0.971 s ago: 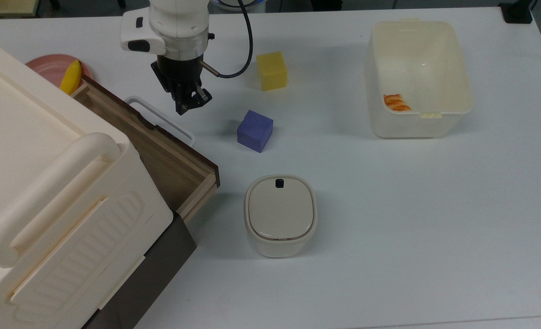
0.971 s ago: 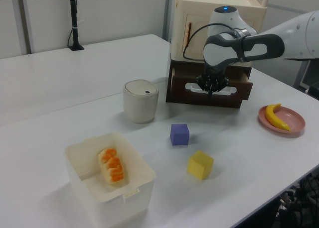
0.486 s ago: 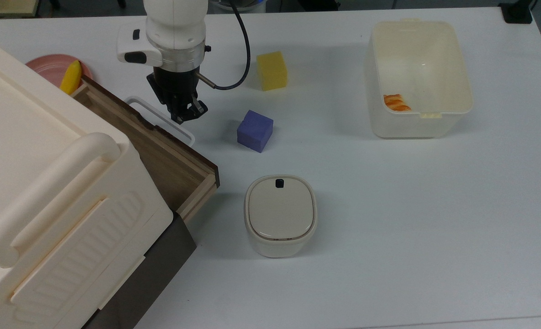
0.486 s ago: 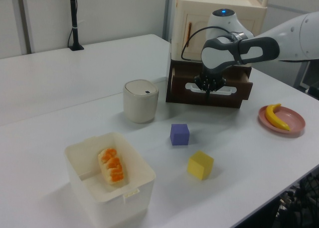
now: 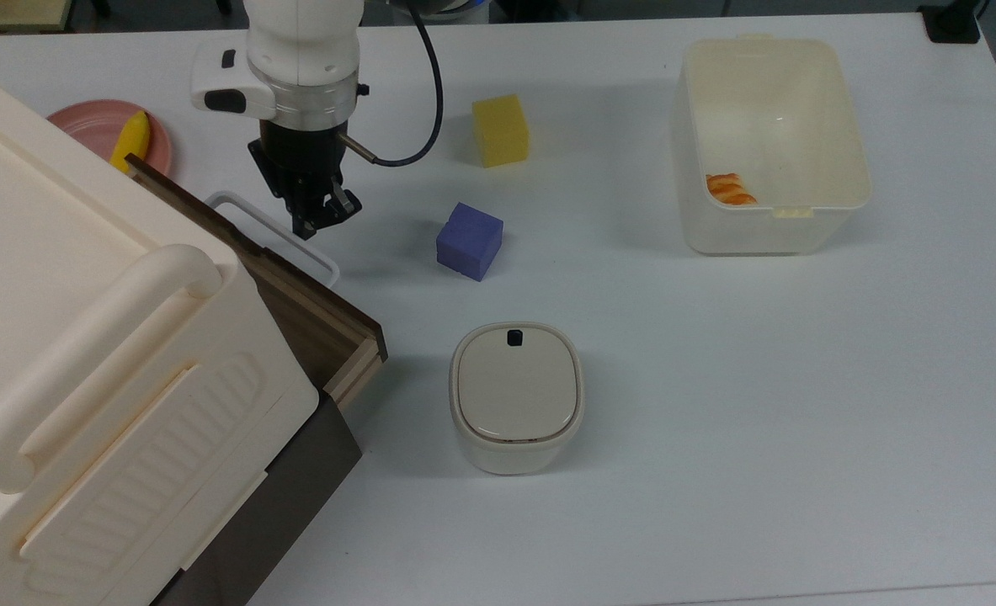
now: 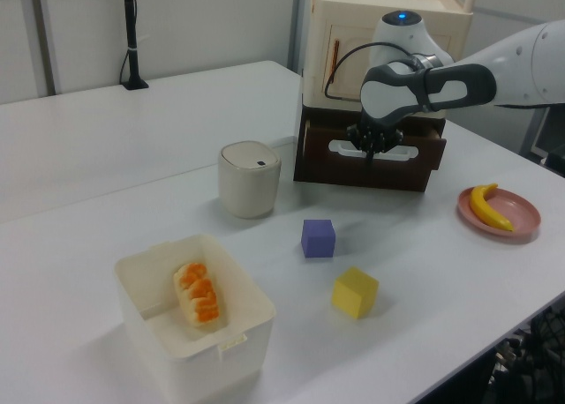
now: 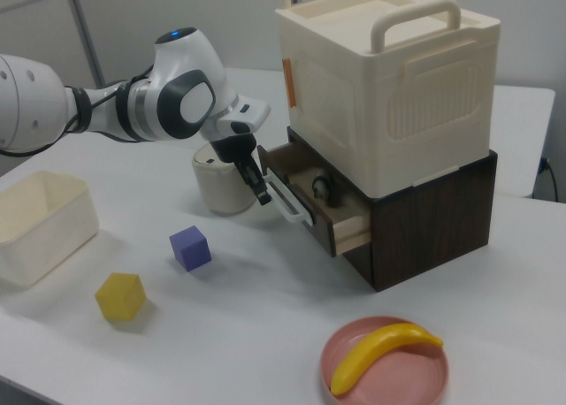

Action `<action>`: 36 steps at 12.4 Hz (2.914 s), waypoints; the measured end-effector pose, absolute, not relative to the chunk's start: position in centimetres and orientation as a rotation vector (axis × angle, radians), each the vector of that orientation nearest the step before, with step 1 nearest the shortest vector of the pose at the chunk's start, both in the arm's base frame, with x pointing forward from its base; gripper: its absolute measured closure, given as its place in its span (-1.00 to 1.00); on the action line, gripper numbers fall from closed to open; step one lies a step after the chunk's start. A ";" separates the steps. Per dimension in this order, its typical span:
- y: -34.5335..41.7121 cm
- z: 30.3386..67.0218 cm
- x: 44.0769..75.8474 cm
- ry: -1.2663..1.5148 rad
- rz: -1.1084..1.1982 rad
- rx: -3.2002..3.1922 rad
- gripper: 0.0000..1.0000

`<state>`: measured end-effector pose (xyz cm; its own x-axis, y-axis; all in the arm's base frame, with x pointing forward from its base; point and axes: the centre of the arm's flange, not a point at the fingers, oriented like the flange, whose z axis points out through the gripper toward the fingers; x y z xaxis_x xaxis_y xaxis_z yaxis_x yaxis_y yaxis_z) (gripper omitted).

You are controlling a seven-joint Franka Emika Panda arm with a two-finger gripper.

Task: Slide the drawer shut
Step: 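Push the drawer front with the gripper into the wooden unit, then press the drawer fully shut with the gripper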

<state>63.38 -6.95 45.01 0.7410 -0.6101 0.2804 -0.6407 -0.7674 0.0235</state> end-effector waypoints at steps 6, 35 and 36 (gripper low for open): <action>-8.1 45.4 64.0 -0.990 0.467 2.796 0.98; -13.4 42.7 67.2 -1.060 0.563 2.764 0.98; -13.4 42.7 67.2 -1.056 0.562 2.765 0.98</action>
<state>67.19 -13.37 42.73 0.6859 -0.6166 0.3864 -0.6647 -0.7470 -0.0121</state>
